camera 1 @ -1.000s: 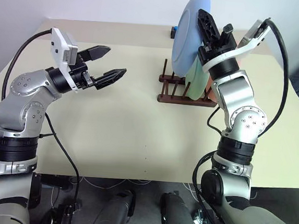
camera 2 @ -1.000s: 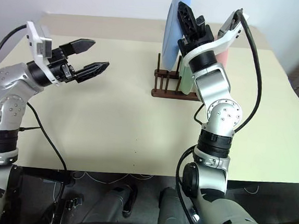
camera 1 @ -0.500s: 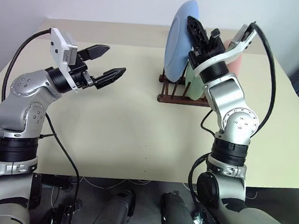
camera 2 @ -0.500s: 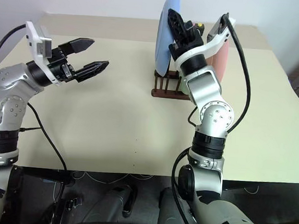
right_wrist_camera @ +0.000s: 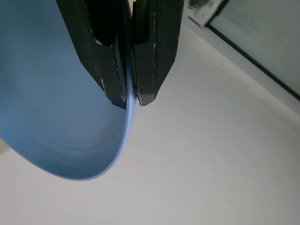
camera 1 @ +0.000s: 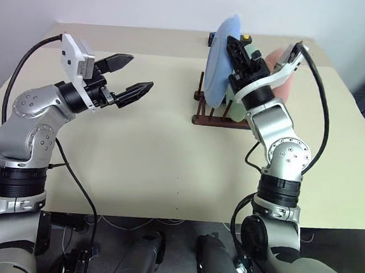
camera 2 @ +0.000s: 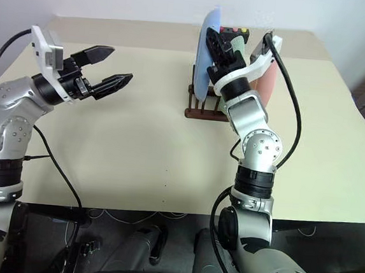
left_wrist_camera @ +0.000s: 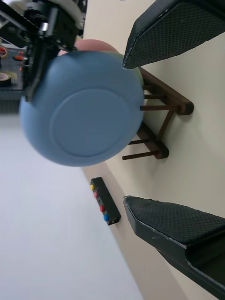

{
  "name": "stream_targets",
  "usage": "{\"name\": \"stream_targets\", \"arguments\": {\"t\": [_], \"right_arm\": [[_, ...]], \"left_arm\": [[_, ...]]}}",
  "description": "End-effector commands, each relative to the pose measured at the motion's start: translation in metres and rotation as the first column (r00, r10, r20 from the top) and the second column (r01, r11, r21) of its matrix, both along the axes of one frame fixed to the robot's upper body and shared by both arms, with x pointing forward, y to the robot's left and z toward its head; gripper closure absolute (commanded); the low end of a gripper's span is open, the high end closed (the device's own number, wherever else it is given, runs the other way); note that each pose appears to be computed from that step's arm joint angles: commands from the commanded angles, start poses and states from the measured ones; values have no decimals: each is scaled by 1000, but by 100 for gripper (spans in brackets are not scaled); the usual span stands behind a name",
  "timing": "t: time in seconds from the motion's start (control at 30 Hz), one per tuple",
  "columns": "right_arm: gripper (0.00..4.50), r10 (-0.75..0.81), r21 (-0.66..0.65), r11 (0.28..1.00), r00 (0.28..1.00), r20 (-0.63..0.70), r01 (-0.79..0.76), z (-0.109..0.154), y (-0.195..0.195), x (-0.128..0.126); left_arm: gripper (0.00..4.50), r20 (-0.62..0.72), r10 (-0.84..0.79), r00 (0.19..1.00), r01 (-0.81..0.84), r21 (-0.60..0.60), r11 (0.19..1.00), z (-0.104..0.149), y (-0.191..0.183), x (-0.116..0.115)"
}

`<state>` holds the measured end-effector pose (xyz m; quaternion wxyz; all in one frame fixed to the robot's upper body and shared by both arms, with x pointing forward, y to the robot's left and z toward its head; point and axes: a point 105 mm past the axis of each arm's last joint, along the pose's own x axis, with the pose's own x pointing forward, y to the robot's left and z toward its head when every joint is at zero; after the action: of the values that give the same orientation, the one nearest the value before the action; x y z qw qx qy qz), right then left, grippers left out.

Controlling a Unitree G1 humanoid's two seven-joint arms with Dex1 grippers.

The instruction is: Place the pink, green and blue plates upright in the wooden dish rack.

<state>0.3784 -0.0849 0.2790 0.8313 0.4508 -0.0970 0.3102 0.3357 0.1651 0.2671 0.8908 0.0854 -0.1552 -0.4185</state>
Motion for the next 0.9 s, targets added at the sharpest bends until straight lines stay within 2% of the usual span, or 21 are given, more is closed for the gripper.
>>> {"name": "stream_targets", "arguments": {"t": [0.03,0.13,0.23,0.33,0.47,0.9], "right_arm": [[450,20,-30,999,998,59,-18,13,5,-5],[450,25,-38,999,998,52,-23,11,7,-3],[361,24,-38,999,999,48,-23,10,7,-1],[221,15,-42,999,999,52,-12,10,6,-1],[11,-3,-59,998,996,88,8,16,3,-2],[4,10,-127,992,971,238,21,44,11,-19]], "left_arm": [[8,56,5,998,-6,10,1000,13,2,-3],[8,52,8,999,-9,15,1000,11,1,-3],[0,40,18,999,-18,7,1000,8,-1,0],[0,33,6,999,-5,-2,1000,7,-4,0],[0,34,-2,999,2,-4,1000,7,-7,-1],[0,44,-8,999,8,-9,1000,10,-10,1]]}}
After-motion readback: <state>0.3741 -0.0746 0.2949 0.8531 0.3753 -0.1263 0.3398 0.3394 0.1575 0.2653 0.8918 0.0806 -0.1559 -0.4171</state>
